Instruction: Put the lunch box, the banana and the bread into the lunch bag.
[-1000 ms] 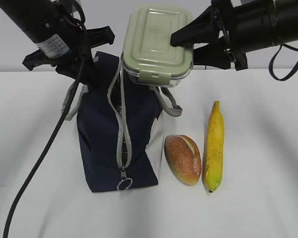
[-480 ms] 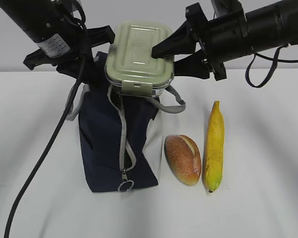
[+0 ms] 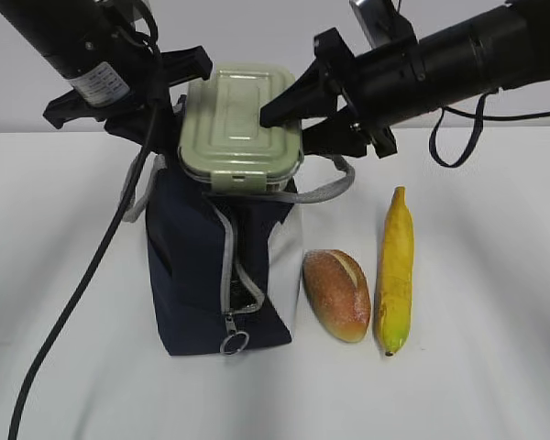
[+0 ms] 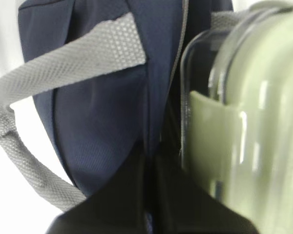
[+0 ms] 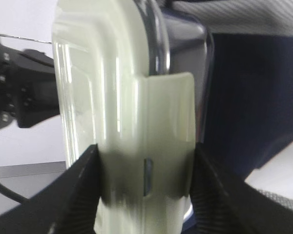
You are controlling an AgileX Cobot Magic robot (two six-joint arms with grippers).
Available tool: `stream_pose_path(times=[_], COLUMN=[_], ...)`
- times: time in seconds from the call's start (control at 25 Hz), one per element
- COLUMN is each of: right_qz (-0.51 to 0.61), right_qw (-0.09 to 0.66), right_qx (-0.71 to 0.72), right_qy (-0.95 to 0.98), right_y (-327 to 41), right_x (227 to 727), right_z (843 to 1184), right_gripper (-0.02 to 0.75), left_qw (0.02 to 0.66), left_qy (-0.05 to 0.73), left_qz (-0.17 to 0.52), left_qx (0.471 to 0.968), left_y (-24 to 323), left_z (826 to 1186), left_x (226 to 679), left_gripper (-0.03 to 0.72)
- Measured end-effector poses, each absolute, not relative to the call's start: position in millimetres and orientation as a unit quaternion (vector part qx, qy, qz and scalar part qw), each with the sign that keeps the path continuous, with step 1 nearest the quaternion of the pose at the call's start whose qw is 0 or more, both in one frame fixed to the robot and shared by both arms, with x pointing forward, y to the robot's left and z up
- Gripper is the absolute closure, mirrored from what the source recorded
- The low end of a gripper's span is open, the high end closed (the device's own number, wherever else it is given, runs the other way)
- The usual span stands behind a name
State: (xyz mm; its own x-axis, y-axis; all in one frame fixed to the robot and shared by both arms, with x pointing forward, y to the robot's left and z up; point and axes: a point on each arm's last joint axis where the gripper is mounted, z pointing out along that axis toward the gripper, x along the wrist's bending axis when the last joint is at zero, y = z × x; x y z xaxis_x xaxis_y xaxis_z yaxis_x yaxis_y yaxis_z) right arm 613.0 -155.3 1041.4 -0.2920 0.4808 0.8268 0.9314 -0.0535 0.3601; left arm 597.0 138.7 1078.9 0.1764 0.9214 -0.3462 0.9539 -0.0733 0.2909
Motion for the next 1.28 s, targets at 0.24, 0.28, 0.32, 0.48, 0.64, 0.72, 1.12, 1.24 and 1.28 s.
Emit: stream_pose_path(times=[0.24,0.28,0.32,0.48,0.64,0.72,1.12,1.24,1.28], right_qz=[-0.485,-0.48,-0.472,-0.459,-0.452,-0.456,-0.462,-0.459,-0.458], right_qw=[0.201,0.189,0.182,0.172,0.182,0.181,0.182,0.185,0.185], right_qx=[-0.532,-0.53,-0.531,-0.538,-0.544,-0.543,-0.545,-0.548,-0.548], right_qy=[-0.665,-0.673,-0.679,-0.686,-0.683,-0.682,-0.676,-0.675,-0.675], right_y=[-154.9,-155.8,-156.6,-157.2,-156.4,-156.1,-155.6,-155.6,-155.5], right_x=[622.6,624.3,625.6,631.4,634.2,634.9,636.4,636.4,636.9], right_z=[1068.1,1073.0,1075.2,1081.8,1084.6,1090.4,1103.4,1102.5,1101.6], right_gripper=[0.338,0.338,0.338,0.338,0.338,0.338,0.338,0.338,0.338], left_qw=[0.23,0.23,0.23,0.231,0.231,0.231,0.231,0.232,0.232], left_qy=[0.641,0.641,0.641,0.641,0.641,0.641,0.641,0.641,0.641], left_qz=[-0.035,-0.035,-0.035,-0.035,-0.035,-0.035,-0.035,-0.035,-0.035], left_qx=[0.732,0.732,0.732,0.731,0.731,0.731,0.731,0.731,0.731], left_y=[138.7,138.7,138.7,138.6,138.6,138.6,138.6,138.5,138.5], left_z=[1078.9,1078.9,1078.9,1079.0,1079.0,1079.0,1079.0,1079.1,1079.1], left_x=[597.1,597.1,597.1,597.2,597.2,597.3,597.3,597.4,597.4], left_gripper=[0.688,0.688,0.688,0.688,0.688,0.688,0.688,0.688,0.688])
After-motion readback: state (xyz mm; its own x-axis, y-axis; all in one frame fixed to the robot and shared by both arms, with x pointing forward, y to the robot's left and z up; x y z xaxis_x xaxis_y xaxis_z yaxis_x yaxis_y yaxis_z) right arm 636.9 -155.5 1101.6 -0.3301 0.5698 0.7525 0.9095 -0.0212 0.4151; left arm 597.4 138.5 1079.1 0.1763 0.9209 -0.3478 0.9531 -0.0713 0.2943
